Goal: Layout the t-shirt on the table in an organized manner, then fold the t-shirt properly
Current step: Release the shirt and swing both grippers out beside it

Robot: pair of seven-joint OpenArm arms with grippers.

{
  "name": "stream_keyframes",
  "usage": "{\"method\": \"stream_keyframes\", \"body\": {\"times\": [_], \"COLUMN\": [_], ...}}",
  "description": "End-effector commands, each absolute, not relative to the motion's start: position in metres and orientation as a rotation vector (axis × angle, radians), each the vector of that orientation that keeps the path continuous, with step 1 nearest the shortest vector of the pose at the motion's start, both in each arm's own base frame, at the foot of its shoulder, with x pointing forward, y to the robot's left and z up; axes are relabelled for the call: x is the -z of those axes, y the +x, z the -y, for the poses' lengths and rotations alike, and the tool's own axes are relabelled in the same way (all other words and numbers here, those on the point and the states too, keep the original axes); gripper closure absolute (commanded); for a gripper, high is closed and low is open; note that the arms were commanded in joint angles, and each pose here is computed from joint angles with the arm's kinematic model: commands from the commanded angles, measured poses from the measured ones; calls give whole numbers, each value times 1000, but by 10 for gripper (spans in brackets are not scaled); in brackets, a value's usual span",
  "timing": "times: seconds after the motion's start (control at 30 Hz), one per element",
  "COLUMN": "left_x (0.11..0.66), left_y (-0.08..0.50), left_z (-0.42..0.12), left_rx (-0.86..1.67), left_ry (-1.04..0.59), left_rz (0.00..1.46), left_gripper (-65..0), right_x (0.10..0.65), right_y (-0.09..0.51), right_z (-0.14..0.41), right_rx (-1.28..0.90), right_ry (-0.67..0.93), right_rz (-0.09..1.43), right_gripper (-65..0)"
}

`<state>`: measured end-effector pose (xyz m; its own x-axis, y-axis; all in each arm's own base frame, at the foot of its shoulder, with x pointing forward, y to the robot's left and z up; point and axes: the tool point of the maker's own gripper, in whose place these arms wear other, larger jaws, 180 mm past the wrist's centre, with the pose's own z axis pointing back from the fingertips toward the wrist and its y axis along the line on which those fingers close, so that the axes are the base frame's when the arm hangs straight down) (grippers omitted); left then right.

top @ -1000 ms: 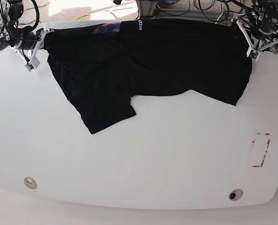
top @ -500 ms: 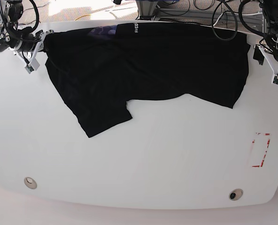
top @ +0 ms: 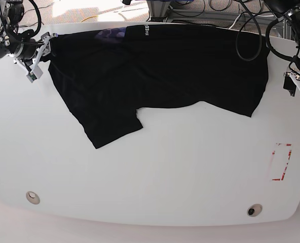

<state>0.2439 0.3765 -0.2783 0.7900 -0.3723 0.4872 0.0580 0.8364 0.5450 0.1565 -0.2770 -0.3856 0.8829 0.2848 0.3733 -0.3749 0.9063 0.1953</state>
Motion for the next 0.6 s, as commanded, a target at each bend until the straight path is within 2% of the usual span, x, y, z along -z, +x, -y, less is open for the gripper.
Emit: {"method": "stream_keyframes", "body": {"times": [0.0,0.1,0.17,0.37,0.57], "left_x": [263,261,261,251,257], "left_y": [253,262,265,281,303], "left_z": [-379,-372,-369,-362,-330], "left_rx": [250,269,279,287,383], "left_ry": [570,561,556,551,501], "left_rz": [657,673,679,725,745], "left_gripper": [-650,-650,-650,-650,-650], "right_x": [366,359,353,330,309], "right_y": [171,176,179,192,228], "right_z": [277,272,269,268,267], "right_rx": [-399,-428,-450,-481,-490], "right_ry": [237,228,220,177,158], "right_rz": [405,429,446,518,624], "right_gripper": [-409,-520,-566,-577,-582]}}
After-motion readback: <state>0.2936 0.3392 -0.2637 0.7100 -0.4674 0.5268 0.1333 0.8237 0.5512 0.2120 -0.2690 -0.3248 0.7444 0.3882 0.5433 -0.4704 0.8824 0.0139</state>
